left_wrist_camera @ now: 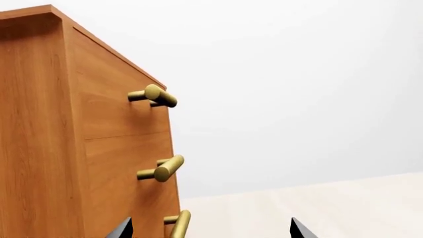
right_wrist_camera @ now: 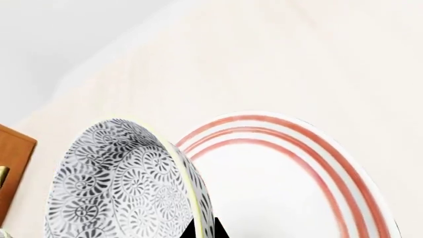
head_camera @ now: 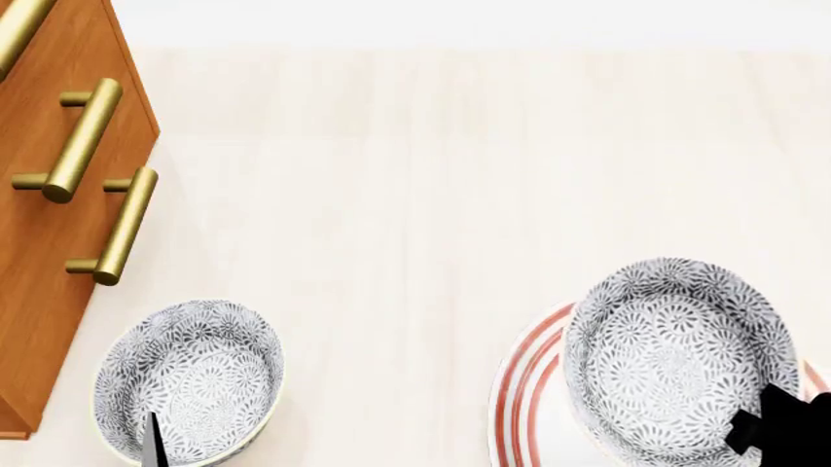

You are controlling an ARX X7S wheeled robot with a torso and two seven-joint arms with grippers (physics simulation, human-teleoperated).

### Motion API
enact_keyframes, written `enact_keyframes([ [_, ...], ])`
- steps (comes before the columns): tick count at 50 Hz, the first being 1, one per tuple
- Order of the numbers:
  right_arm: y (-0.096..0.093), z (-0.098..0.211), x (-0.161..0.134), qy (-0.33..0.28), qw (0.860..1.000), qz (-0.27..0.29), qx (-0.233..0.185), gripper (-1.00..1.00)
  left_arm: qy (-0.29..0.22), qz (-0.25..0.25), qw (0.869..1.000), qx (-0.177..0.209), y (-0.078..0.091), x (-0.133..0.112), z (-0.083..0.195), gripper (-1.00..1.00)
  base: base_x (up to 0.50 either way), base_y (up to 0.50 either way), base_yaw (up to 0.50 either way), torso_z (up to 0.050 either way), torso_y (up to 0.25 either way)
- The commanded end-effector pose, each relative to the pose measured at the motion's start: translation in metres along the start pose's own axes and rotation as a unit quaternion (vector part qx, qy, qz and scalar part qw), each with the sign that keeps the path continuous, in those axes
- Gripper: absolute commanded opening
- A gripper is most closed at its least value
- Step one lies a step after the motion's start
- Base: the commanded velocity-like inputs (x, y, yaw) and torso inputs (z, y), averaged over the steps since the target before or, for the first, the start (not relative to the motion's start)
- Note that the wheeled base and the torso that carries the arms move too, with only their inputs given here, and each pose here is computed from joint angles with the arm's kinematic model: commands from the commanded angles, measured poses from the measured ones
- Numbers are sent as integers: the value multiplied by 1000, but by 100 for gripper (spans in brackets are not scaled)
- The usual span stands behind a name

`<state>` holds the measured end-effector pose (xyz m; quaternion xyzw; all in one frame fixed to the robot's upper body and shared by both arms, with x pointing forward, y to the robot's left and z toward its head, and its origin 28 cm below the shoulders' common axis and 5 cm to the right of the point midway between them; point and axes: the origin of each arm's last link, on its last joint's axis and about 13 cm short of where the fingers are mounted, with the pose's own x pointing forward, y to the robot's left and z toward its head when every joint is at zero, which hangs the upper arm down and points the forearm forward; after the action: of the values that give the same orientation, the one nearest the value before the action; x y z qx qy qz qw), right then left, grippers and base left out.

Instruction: Pick up the bowl and put it in the front on the plate.

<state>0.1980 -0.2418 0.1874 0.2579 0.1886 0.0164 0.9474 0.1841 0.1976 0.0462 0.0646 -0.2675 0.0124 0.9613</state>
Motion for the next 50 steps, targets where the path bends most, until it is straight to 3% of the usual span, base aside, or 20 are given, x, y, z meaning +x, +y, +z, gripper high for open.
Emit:
enact_keyframes([
  [1, -3, -2, 4, 1, 1000, -4, 3, -100, 1, 0, 1000, 0, 0, 0, 0, 100, 0, 0, 0, 0, 0],
  [30, -9, -21, 19, 32, 999, -14, 8, -100, 2, -2, 1000, -1, -1, -1, 0, 100, 0, 0, 0, 0, 0],
  [50, -26, -35, 33, 45, 997, -52, 20, -100, 6, -3, 1000, -2, 0, -1, -1, 100, 0, 0, 0, 0, 1],
])
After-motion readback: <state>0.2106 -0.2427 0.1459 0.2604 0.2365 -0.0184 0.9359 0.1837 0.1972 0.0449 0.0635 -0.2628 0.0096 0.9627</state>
